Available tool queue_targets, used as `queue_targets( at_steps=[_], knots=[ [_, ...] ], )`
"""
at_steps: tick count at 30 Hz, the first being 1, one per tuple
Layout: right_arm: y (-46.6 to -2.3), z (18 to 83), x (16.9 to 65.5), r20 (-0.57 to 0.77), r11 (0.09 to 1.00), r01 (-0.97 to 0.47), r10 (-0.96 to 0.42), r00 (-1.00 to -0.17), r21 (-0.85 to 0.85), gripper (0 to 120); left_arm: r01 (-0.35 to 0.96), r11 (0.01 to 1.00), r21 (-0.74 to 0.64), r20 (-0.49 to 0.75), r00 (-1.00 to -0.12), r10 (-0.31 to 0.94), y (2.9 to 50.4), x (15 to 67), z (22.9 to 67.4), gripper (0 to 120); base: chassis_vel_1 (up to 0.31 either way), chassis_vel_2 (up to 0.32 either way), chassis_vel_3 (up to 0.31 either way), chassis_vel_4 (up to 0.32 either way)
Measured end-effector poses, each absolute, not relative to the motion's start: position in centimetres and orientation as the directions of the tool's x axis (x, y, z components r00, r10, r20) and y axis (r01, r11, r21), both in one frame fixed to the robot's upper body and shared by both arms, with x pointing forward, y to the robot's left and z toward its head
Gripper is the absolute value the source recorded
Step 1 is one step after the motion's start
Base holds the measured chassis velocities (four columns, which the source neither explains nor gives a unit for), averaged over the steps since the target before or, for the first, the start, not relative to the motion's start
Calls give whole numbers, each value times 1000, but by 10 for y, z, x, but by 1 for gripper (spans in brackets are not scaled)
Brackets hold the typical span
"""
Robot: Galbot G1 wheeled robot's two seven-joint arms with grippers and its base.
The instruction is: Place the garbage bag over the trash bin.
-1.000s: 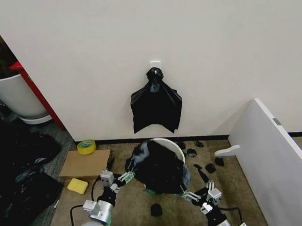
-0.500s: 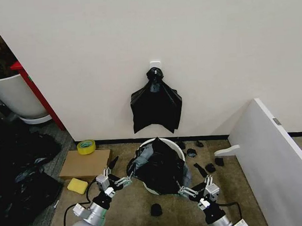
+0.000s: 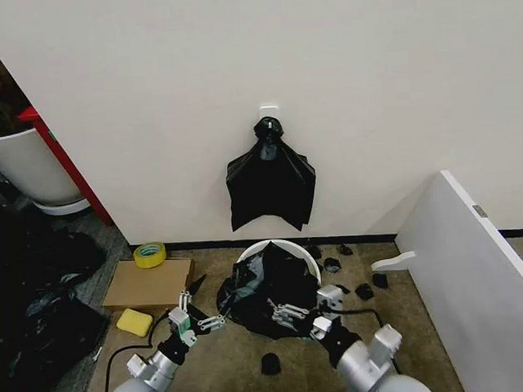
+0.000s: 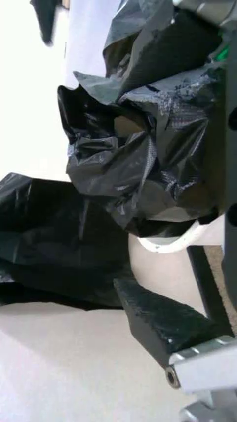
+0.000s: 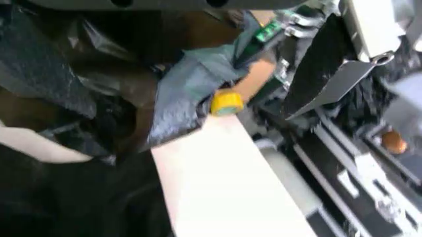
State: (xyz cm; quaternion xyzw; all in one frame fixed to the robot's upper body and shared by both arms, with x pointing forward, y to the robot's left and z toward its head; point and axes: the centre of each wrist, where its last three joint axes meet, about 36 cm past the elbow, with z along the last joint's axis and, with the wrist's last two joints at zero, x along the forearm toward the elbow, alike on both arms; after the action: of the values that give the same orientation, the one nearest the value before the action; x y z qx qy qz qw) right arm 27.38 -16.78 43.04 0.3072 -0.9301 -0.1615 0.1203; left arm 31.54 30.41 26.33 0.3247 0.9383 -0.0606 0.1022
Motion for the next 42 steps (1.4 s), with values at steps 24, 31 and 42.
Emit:
queue_targets(
  at_steps=[24, 31, 42],
  knots=[
    [-124, 396, 295, 217, 726, -531, -658, -721, 437, 29, 630, 774, -57, -203, -767, 609, 302, 309, 262, 100, 0, 0, 0, 0],
    [-121, 397, 295, 217, 721, -531, -662, -717, 446, 3, 630, 775, -53, -205, -766, 609, 302, 310, 263, 100, 0, 0, 0, 0],
    [-81, 407, 316, 183, 730, -502, -633, -752, 464, 0, 655, 756, -7, -221, -738, 638, 307, 305, 271, 100, 0, 0, 0, 0]
  ],
)
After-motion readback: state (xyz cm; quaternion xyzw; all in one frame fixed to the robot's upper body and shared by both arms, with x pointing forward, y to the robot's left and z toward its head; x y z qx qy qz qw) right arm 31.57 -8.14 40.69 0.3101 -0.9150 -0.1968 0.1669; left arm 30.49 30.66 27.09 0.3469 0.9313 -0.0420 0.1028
